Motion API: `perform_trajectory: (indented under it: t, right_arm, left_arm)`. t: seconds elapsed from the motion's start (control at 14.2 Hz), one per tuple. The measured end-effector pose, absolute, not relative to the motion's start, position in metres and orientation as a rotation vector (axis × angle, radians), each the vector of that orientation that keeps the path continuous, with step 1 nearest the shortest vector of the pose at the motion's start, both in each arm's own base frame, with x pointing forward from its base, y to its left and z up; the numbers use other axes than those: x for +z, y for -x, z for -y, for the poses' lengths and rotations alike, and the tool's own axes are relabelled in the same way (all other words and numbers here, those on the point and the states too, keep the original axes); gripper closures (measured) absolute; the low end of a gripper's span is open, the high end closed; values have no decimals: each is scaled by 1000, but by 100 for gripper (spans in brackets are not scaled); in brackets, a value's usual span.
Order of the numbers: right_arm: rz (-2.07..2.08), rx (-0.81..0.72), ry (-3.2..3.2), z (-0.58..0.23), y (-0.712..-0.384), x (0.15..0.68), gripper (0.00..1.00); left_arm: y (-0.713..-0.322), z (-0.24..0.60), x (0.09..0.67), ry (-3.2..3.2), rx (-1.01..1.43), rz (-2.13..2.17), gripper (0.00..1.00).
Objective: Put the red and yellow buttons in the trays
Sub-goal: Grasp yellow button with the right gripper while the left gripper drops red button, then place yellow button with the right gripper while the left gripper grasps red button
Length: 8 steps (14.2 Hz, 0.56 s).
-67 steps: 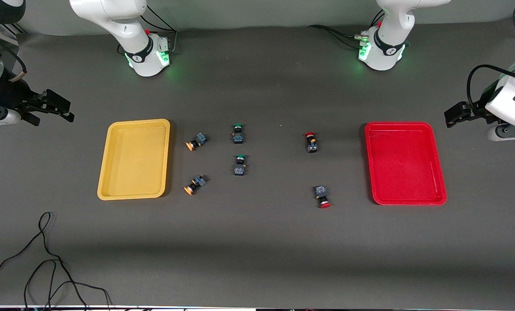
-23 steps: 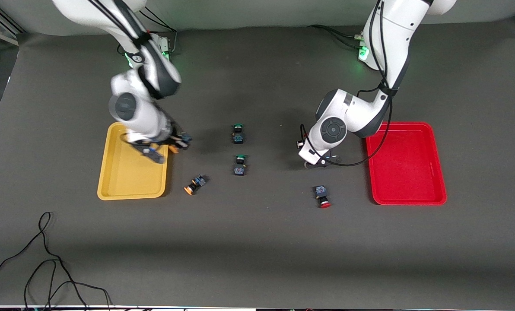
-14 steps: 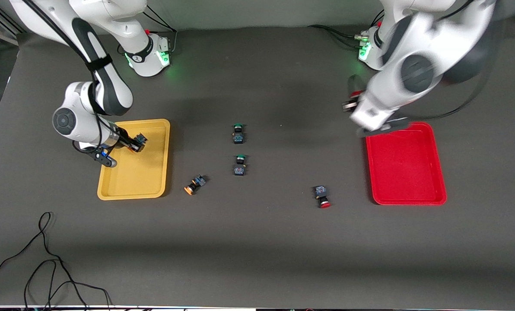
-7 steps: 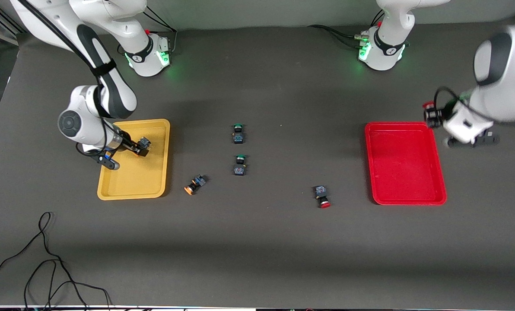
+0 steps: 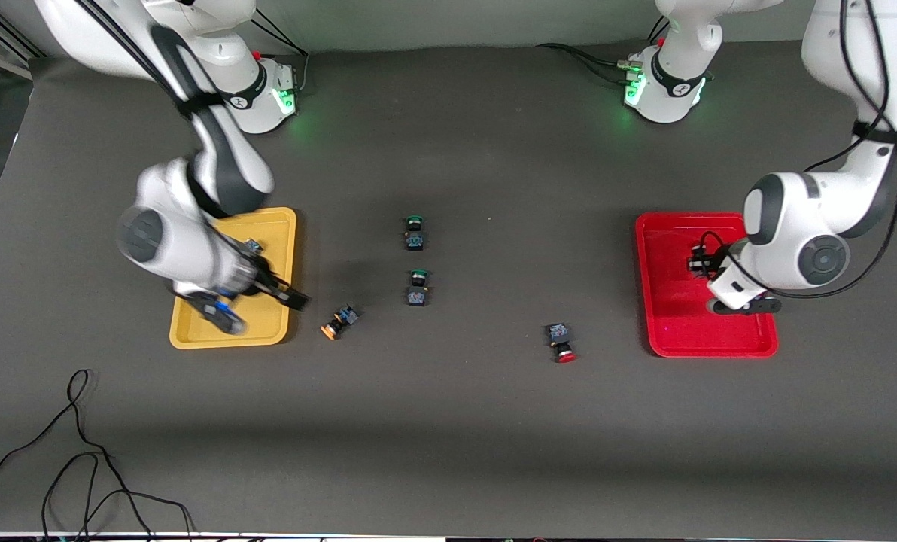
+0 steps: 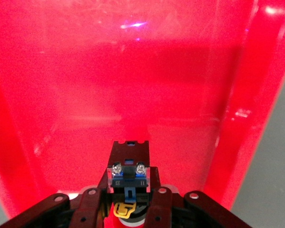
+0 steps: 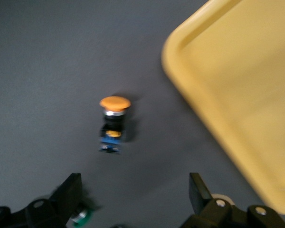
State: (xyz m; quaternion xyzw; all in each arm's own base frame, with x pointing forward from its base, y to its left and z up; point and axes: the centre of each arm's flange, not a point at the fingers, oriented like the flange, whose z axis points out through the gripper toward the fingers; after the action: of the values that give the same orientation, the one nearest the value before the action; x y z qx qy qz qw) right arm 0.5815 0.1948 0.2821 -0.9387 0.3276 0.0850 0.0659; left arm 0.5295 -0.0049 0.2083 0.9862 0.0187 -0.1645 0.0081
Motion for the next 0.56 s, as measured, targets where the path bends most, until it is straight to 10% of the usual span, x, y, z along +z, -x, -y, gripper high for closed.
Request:
perform_trajectory:
  t: [0.28,0.56]
  right_arm:
    - [-1073,297,2803,-232,-582,174,0]
    - [-1094,297,2792,-231,-588,163,22]
  left_arm:
    - [-524,5,200,-3081,-513,-60,62]
    - [-521,9,225,-3073,-560,-67,22]
